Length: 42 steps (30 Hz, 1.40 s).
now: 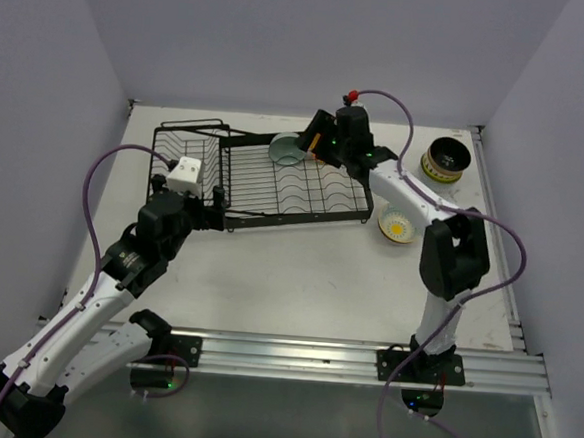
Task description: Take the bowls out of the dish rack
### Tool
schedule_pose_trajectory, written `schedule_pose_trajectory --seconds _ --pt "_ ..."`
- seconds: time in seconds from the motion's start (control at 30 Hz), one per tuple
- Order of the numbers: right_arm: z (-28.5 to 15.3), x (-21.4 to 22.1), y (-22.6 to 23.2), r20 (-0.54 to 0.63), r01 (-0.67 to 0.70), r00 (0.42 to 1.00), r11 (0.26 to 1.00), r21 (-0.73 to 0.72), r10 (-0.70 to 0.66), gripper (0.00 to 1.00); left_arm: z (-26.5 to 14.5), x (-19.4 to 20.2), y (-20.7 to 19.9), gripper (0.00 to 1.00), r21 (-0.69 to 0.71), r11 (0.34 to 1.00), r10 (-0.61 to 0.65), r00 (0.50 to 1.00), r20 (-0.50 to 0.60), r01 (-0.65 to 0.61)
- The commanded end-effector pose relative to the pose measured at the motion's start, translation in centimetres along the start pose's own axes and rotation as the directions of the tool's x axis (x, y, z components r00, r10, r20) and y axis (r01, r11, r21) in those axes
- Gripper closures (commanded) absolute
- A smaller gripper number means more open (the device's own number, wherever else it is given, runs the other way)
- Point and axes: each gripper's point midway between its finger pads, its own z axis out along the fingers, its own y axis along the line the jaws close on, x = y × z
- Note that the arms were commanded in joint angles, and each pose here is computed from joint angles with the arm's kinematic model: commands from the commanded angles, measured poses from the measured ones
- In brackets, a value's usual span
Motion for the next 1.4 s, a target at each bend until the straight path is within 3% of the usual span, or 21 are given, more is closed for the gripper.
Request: schedule_pose_trajectory --seconds 0.0,0.07,0.2,0.43,0.87,1.07,1.17,1.23,1.3,1.37 --pt "3.1 -2.1 4.2 0.124 -0.082 0.988 0.995 -0.054 0.088 0.24 0.1 -0.7 0.1 0.00 -0.011 1.000 -0.003 1.000 0.027 0.003" --pt "4.2 -2.6 5.4 0.145 -0.099 0.984 0.993 -0.060 0.106 0.23 0.1 -0.7 -0.1 0.00 -0.003 1.000 -0.003 1.000 0.029 0.004" --pt "7.5 -1.2 3.6 0.207 -0.146 0.970 0.987 0.066 0.129 0.22 0.1 -0.7 -0.1 0.00 0.001 1.000 -0.006 1.000 0.026 0.006" --pt "10.5 -0.4 2.0 0.284 -0.266 0.933 0.956 0.122 0.223 0.22 0.1 -0.6 -0.5 0.00 0.019 1.000 -0.004 1.000 0.022 0.004" --pt "15.0 0.3 1.1 0.362 -0.393 0.872 0.911 0.121 0.328 0.28 0.1 -0.5 -1.2 0.00 0.049 0.999 0.001 1.000 0.023 -0.002" --pt "15.9 0.5 1.7 0.382 -0.403 0.859 0.910 0.096 0.340 0.45 -0.1 -0.5 -1.4 0.00 0.051 0.999 0.006 1.000 0.026 -0.007" --pt "16.1 0.6 2.0 0.382 -0.400 0.859 0.913 0.083 0.342 0.64 -0.1 -0.6 -1.5 0.00 0.054 0.999 0.005 1.000 0.030 -0.007" --pt "16.1 0.9 2.1 0.374 -0.400 0.861 0.913 0.077 0.345 0.84 -0.2 -0.7 -1.4 0.00 0.053 0.999 0.004 0.999 0.031 -0.006" --pt "15.9 0.8 2.7 0.370 -0.400 0.859 0.915 0.054 0.354 0.93 -0.2 -0.7 -1.4 0.00 0.051 0.999 0.003 0.999 0.032 -0.005" --pt "15.5 0.9 2.8 0.366 -0.393 0.864 0.918 0.056 0.347 0.96 -0.2 -0.7 -1.4 0.00 0.050 0.999 0.004 0.999 0.033 -0.005"
